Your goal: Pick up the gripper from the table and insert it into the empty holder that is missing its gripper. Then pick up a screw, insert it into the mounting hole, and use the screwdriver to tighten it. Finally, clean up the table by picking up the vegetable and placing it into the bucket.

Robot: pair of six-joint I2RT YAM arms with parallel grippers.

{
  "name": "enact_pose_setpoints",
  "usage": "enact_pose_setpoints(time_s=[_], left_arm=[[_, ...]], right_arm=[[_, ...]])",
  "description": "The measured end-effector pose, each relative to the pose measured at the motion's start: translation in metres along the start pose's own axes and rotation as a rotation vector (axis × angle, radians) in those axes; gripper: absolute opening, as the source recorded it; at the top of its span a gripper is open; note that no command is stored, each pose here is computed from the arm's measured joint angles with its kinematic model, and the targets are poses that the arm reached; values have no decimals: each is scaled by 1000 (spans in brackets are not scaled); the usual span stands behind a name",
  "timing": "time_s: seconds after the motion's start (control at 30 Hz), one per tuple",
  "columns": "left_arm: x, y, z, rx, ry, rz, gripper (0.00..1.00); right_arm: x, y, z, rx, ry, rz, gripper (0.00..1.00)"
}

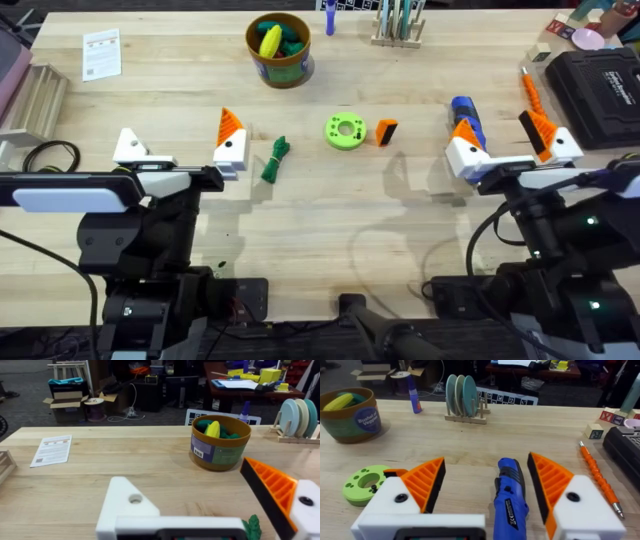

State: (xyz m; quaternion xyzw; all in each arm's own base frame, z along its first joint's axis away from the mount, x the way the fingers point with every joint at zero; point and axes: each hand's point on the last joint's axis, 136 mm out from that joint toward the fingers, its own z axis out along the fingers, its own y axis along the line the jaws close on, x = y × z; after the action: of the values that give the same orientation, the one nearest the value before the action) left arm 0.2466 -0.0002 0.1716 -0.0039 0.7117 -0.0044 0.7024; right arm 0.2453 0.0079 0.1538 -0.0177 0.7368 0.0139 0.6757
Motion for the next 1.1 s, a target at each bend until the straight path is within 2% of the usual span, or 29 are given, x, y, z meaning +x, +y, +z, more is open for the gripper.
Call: enact_pose_setpoints(time_s=[0.37,0.5,0.6,0.63,0.77,0.9,1.1], left_arm=[[-2,0,0,0,-8,0,987],[-13,0,0,1,-50,0,987],[-12,0,-2,0,-26,1,986],[-40,0,-11,-1,-7,1,985],[-84,-1,-21,-1,11,4,985],[-106,-1,-17,-2,142,17,985],[-101,-1,4,4,425,43,986]], right_arm=[[-2,0,0,-1,-7,0,991],[-22,1,-1,-7,-90,-4,991],[-36,1,-4,-8,-121,-5,991],[-78,2,-17,-7,-195,-9,990],[-130,2,-36,-7,-253,-12,991],[-151,2,-40,-8,-159,-7,991],[-138,2,-25,-11,159,7,991]])
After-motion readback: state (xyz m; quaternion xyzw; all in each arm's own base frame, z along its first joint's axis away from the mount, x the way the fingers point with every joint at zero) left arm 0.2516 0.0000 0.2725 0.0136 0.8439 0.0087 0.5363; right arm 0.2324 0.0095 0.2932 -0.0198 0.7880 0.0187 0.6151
